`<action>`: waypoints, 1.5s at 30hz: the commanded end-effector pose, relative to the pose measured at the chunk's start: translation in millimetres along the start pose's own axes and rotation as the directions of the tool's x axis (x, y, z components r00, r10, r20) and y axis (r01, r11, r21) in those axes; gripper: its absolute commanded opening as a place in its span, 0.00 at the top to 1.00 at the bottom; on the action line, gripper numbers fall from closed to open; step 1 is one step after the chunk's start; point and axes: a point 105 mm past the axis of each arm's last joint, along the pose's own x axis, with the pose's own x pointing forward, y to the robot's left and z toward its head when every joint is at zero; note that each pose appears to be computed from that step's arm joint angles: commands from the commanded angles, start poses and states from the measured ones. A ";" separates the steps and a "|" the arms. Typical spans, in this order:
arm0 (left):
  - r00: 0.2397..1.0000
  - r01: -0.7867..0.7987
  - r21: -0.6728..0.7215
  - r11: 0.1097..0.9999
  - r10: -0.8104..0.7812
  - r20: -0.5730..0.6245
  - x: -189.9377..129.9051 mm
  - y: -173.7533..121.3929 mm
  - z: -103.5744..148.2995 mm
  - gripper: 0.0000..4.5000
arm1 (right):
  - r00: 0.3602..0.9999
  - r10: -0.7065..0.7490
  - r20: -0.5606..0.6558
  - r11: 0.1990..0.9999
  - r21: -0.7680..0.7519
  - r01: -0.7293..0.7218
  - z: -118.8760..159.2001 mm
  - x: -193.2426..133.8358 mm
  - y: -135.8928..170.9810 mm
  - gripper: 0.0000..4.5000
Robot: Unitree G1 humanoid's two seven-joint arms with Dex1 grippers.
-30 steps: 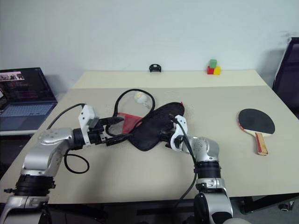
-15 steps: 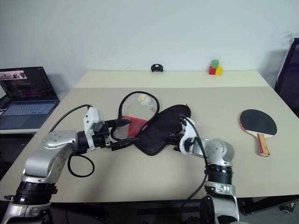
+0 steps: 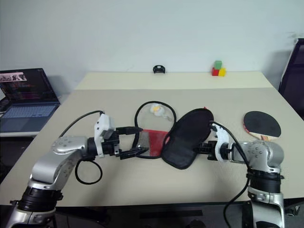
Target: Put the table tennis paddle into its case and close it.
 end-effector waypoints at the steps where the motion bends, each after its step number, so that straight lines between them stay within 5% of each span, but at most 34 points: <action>1: 0.999 0.025 0.035 0.999 -0.026 0.023 3.3 -2.7 10.5 0.00 | 1.000 -0.004 -0.022 0.999 -0.045 0.003 9.9 -8.9 -4.5 1.00; 26: 0.999 0.025 0.037 0.999 -0.026 0.028 12.2 -5.7 9.0 0.00 | 0.987 -0.155 -0.049 0.946 -0.294 0.134 83.3 -14.2 -63.4 1.00; 38: 0.999 0.029 0.037 0.999 -0.030 0.030 15.9 -5.9 9.0 0.00 | 0.980 -0.199 -0.024 0.930 -0.321 0.181 93.3 -11.5 -73.6 1.00; 45: 0.999 0.032 0.038 0.999 -0.033 0.026 16.6 -5.4 8.5 0.00 | 0.960 -0.276 0.044 0.900 -0.339 0.275 100.0 -14.4 -86.7 0.55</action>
